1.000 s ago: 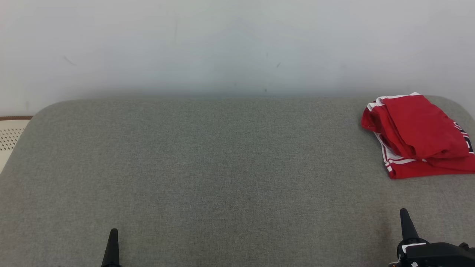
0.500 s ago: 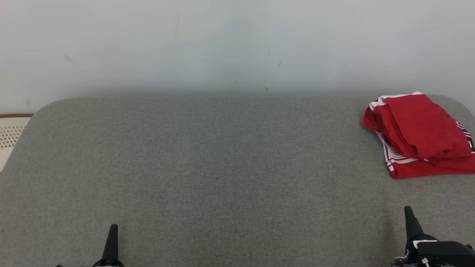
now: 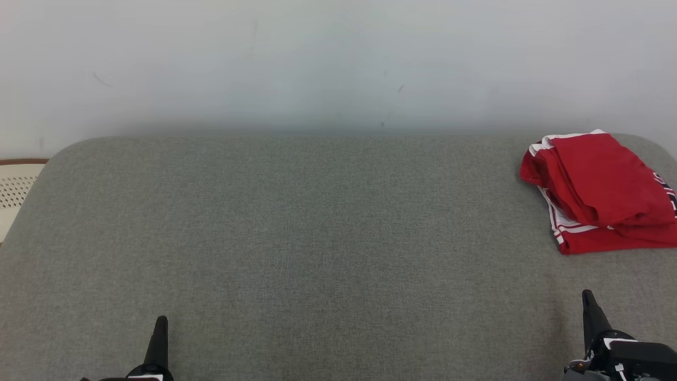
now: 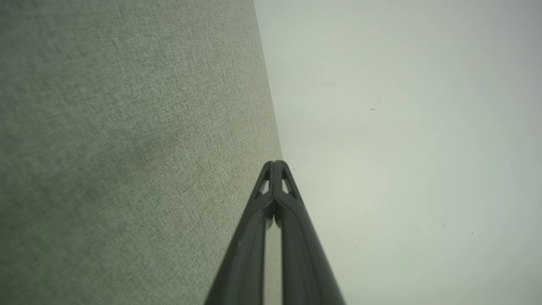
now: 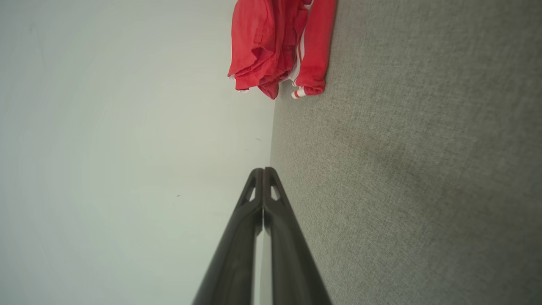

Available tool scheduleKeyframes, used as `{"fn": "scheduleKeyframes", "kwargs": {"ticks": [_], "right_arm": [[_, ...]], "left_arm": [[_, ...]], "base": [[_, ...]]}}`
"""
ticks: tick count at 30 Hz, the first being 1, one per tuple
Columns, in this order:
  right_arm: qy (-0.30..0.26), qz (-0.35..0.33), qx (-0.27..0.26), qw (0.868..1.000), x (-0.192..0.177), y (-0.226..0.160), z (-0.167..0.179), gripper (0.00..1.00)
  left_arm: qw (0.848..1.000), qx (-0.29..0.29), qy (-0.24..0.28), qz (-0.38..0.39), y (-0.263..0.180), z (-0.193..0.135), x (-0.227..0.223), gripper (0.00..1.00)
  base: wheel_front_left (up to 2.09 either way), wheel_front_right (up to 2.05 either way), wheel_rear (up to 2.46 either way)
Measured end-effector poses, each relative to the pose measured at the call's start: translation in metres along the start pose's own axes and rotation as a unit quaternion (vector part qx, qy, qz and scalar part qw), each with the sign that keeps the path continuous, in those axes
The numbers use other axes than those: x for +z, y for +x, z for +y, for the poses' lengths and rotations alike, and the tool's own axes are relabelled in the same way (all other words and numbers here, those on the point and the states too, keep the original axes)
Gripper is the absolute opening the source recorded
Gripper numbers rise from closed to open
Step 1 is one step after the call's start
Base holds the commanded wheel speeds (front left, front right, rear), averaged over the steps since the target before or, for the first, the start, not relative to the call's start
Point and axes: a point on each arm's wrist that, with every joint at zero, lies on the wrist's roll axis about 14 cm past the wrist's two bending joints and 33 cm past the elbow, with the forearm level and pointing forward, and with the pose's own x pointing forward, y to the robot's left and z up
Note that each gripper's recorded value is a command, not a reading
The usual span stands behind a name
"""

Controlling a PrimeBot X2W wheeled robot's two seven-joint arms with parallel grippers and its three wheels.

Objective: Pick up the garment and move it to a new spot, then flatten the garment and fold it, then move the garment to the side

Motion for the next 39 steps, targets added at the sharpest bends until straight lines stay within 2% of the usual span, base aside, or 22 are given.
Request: {"fn": "scheduleKeyframes", "kwargs": {"ticks": [26,39], "right_arm": [[0.102,-0.005,0.012,0.995,0.0093,0.0062,0.0032,0.0],[0.104,-0.005,0.013,0.995,0.0091,0.0062,0.0031,0.0]], "left_arm": [[0.995,-0.01,-0.097,0.004,0.0075,-0.0027,0.0009,0.0],[0.995,-0.01,-0.097,0.004,0.0075,-0.0026,0.0009,0.0]], "base": [[0.0,0.0,0.0],[0.0,0.0,0.0]]}}
